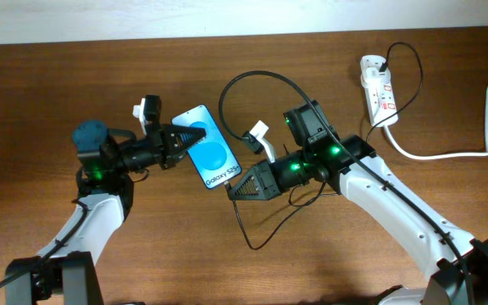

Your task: Plug charger to phone and switch on socket

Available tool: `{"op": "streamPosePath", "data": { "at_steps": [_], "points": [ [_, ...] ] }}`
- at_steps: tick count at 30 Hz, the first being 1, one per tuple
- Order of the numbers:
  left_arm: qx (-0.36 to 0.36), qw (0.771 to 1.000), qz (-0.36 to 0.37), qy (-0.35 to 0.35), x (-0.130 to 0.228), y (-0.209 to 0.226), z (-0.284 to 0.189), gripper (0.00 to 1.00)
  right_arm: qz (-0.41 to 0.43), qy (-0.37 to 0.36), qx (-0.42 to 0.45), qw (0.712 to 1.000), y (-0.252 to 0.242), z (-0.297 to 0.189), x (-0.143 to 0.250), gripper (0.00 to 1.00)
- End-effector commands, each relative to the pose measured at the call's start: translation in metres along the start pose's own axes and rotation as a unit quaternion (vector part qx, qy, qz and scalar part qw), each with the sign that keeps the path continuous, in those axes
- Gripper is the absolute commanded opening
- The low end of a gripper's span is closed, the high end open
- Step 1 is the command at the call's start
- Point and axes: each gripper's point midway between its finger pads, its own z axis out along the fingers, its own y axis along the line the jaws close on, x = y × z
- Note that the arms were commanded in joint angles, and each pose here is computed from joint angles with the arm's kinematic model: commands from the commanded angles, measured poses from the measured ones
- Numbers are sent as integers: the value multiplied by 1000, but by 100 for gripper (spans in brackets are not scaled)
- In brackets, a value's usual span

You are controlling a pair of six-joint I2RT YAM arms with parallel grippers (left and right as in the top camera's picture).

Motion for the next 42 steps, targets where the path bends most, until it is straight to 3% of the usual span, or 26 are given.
{"op": "streamPosePath", "data": {
  "at_steps": [1,11,24,36,42],
  "points": [
    [14,998,47,38,15,-14,11,0,-14,-6,-10,1000,8,-3,-4,5],
    [42,988,86,120,44,-21,6,0,-14,-5,-13,1000,9,-3,-4,4],
    [44,987,86,127,46,-21,5,0,0,-16,-13,1000,7,-7,-10,4],
    [41,987,117,105,39,-20,7,0,15,-10,-11,1000,6,-7,-5,24],
    [48,976,185,103,39,-20,6,0,1,-8,-9,1000,4,-8,-3,42]
  ]
}}
